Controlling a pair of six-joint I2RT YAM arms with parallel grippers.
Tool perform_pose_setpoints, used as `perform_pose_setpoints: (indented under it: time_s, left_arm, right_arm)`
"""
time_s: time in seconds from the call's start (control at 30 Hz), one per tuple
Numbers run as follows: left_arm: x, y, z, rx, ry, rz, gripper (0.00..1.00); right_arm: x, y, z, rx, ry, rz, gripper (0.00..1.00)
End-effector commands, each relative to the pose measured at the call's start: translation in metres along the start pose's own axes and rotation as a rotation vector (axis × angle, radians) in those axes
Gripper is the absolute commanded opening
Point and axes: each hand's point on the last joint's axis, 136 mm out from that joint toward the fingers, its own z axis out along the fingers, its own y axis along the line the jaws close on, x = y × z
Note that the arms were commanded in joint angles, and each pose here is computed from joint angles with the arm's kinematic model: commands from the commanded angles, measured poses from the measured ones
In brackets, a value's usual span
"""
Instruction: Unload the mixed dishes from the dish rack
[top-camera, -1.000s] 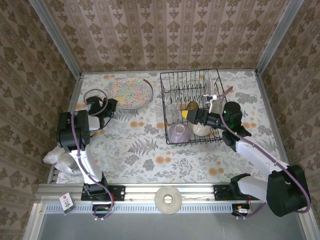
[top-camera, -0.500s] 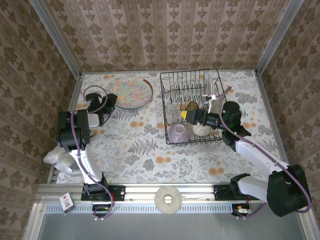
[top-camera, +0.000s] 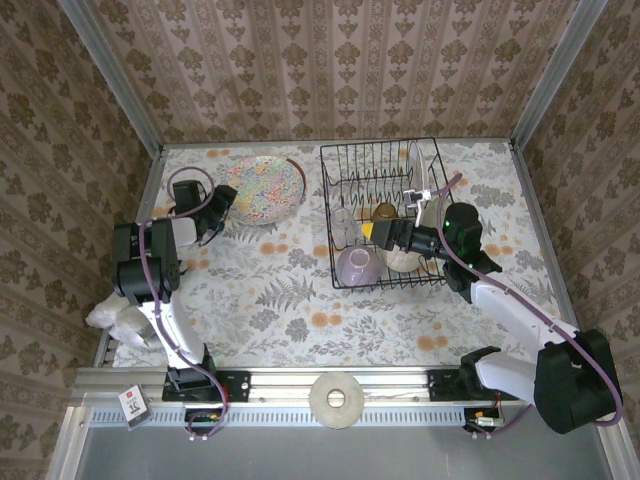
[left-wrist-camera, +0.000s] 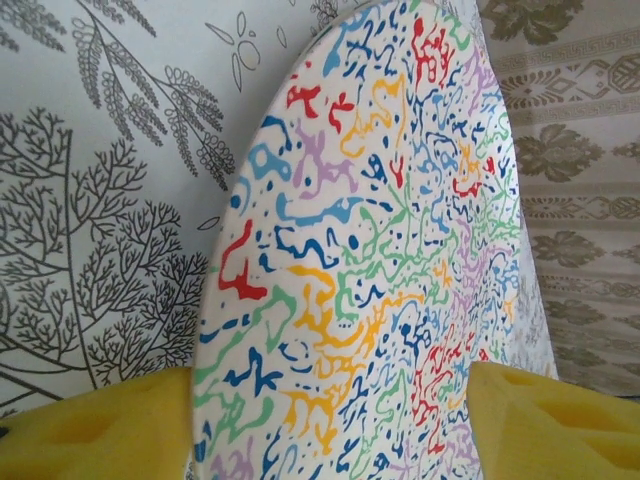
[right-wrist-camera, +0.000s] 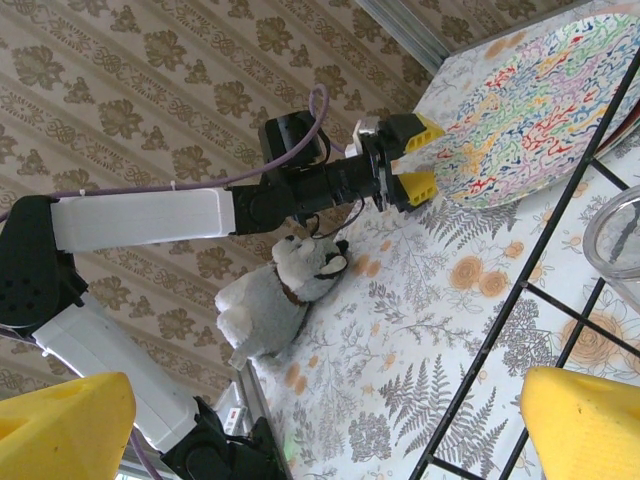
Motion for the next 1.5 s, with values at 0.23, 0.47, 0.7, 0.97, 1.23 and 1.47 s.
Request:
perform_pose_setpoints:
  time_s: [0.23, 0.47, 0.7, 0.97, 1.23, 1.47]
  left_arm:
    - [-0.006, -0.009, -0.009, -0.073, -0.005, 0.070, 0.85]
    - [-0.007, -0.016, -0.004, -0.065, 0.004, 0.085, 0.89]
    - [-0.007, -0.024, 0.000, -0.062, 0.009, 0.096, 0.89]
    - [-0.007, -0.029, 0.006, -0.068, 0.017, 0.099, 0.89]
    - [-0.005, -0.024, -0.031, -0.152, -0.050, 0.120, 0.90]
    - [0.020, -0.079, -0.101, -0.083, -0.119, 0.335, 0.96]
  right_arm:
    - [-0.011, 0.014, -0.002, -0.006, -0.025, -0.063, 1.00]
    - [-0.010, 0.014, 0.000, -0.007, -0.021, -0.063, 1.00]
    - [-0.010, 0.014, -0.001, 0.000, -0.019, -0.068, 1.00]
    - [-0.010, 0.014, -0.001, 0.007, -0.018, -0.075, 1.00]
    - [-0.009, 0.013, -0.002, 0.022, -0.015, -0.085, 1.00]
    - [-0.014, 0.006, -0.010, 0.105, -0.053, -0.107, 1.00]
